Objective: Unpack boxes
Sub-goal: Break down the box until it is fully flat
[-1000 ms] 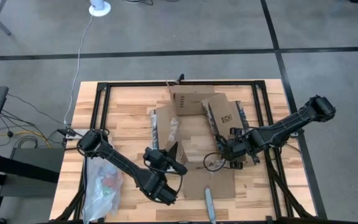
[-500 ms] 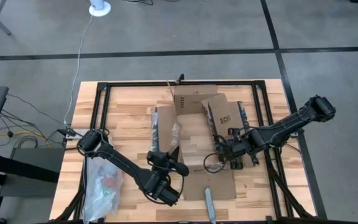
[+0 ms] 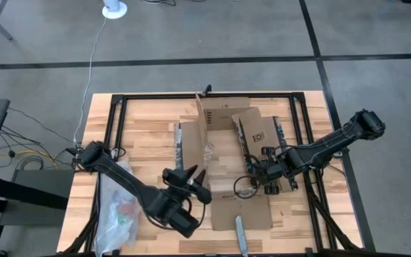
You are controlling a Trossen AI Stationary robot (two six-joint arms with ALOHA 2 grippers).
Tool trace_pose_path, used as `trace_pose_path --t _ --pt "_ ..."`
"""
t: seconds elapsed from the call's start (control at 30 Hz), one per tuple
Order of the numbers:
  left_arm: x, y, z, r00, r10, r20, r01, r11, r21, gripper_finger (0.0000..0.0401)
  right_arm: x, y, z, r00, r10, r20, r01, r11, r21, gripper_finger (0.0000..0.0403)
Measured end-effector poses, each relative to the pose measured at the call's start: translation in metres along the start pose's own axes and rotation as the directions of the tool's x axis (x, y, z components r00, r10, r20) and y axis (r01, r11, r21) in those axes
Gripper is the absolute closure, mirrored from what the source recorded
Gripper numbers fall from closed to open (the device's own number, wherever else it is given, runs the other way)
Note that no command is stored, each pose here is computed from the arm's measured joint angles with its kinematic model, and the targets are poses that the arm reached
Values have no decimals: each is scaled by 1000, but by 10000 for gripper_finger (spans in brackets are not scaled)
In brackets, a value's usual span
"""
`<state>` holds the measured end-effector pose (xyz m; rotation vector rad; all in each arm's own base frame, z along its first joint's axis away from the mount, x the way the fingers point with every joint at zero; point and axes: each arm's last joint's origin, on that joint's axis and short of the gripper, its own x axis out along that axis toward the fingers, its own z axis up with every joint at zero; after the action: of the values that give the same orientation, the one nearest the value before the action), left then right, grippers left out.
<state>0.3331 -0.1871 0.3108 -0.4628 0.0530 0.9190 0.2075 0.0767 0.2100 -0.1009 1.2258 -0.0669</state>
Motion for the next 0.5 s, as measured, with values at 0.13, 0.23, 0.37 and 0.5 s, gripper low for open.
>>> trace_pose_path --t 0.13,0.23,0.37,0.5 --pt "-3 -3 43 999 -52 -15 53 992 113 253 0 0 0 1000 1 4 -1 1000 1 355" --pt "5 -6 76 991 -116 -61 124 980 152 253 0 0 1 1000 4 12 -4 1000 3 355" --pt "39 -13 105 946 -272 -175 300 940 162 253 0 1 3 1000 9 28 -9 1000 7 355" --pt "77 -15 109 889 -371 -269 415 900 131 253 0 -1 3 1000 4 23 -4 1000 0 355"
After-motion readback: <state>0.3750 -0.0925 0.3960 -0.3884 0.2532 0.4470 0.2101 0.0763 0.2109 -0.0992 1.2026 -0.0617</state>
